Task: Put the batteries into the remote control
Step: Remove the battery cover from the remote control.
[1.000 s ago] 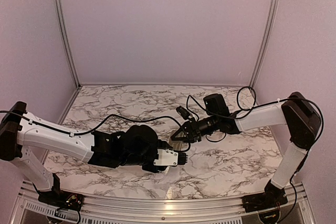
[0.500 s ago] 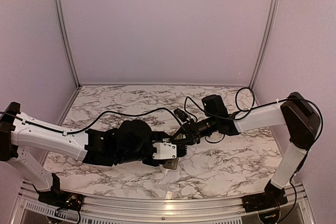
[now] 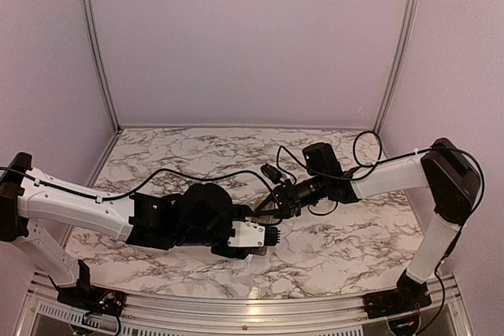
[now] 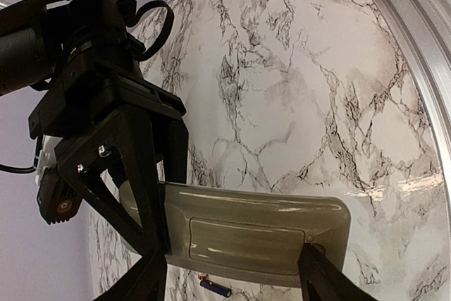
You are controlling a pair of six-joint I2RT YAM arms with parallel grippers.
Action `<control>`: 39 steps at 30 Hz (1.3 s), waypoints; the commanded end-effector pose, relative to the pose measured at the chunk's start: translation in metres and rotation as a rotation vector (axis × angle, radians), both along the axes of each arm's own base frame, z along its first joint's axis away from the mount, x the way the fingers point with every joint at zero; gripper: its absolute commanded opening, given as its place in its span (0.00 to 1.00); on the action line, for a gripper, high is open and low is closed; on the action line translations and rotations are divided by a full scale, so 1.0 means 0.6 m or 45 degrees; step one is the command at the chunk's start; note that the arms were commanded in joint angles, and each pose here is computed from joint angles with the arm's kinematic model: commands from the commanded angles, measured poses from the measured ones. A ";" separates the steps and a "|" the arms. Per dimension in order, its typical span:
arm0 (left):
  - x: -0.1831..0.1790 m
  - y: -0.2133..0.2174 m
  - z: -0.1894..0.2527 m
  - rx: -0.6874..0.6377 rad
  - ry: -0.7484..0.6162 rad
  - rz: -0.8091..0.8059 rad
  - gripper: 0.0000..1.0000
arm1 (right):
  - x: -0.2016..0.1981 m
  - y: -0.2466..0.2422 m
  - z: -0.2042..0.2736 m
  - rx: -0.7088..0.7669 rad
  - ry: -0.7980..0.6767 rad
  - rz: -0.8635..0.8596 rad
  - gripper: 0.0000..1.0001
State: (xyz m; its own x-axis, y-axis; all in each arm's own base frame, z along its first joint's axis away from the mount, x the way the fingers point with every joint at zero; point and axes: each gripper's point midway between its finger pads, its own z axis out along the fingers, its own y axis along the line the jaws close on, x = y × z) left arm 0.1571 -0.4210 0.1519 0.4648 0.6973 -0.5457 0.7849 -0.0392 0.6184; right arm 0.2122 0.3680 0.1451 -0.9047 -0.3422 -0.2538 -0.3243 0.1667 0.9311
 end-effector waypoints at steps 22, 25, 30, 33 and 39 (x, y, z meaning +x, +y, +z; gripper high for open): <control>0.014 0.003 -0.052 0.144 0.028 0.061 0.66 | -0.014 0.012 0.023 0.046 -0.029 0.060 0.00; 0.026 0.009 -0.057 0.160 -0.007 0.092 0.65 | -0.022 0.015 0.025 0.051 -0.028 0.080 0.00; 0.044 0.013 -0.050 0.158 -0.093 0.129 0.64 | -0.029 0.019 0.024 0.055 -0.027 0.102 0.00; 0.052 0.013 -0.036 0.132 -0.148 0.145 0.64 | -0.033 0.021 0.022 0.052 -0.020 0.112 0.00; 0.049 0.009 0.014 0.020 -0.240 0.151 0.64 | -0.030 0.021 0.006 0.021 -0.004 0.105 0.00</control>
